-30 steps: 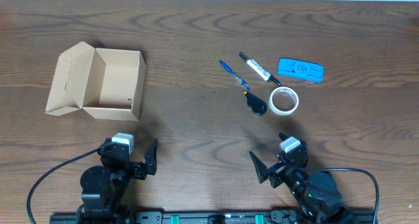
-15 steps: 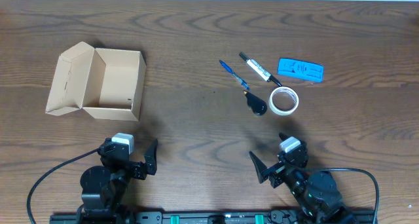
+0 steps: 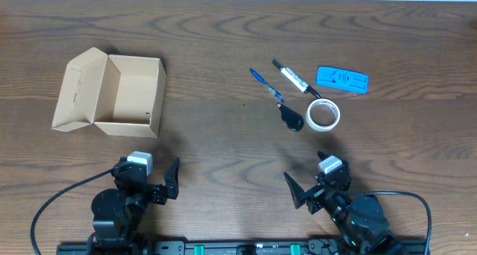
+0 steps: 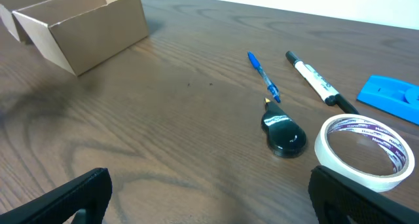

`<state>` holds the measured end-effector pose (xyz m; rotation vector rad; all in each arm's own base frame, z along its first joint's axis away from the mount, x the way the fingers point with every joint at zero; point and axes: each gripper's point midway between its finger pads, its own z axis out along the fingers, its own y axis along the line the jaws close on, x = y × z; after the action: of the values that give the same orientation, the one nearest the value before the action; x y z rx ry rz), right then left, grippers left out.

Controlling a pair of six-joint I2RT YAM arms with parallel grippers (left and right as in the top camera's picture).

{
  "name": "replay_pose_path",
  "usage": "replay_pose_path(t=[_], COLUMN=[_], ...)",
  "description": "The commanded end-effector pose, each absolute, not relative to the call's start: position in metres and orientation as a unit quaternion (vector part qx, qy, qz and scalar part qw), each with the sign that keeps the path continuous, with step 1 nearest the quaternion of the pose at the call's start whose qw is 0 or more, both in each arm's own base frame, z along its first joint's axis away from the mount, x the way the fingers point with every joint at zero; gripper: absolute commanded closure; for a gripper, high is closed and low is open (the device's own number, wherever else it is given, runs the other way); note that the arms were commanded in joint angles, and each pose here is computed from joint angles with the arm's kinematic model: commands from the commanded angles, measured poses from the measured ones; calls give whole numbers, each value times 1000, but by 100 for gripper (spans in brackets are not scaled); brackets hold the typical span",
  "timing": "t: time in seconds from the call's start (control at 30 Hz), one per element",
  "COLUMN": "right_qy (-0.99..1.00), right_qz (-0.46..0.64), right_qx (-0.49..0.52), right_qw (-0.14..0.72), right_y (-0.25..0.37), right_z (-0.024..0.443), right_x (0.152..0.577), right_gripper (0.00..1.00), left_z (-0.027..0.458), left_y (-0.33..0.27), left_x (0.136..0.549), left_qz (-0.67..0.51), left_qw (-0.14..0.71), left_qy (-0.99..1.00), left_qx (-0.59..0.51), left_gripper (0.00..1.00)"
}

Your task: Pack container

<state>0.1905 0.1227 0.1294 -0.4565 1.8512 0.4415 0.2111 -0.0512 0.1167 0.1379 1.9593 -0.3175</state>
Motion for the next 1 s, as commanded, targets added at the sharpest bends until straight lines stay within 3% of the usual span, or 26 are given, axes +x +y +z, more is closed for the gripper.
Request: replay_pose_path(t=[0.0, 0.57, 0.8, 0.97], right_qy=[784, 784, 784, 784], right_qz=[177, 177, 177, 177], right_qx=[-193, -193, -193, -193], right_qw=[563, 563, 563, 563], right_y=[120, 120, 120, 120], right_z=[129, 129, 129, 129], right_x=[193, 192, 193, 192], right_gripper=[1, 1, 1, 1], left_z=[110, 139, 162, 178], left_y=[-49, -36, -28, -29], left_x=[212, 226, 249, 287], left_qz=[-130, -109, -44, -32], left_qw=[541, 574, 521, 473], left_qy=[829, 811, 850, 875], left_qx=[55, 19, 68, 92], left_gripper=[5, 5, 5, 5])
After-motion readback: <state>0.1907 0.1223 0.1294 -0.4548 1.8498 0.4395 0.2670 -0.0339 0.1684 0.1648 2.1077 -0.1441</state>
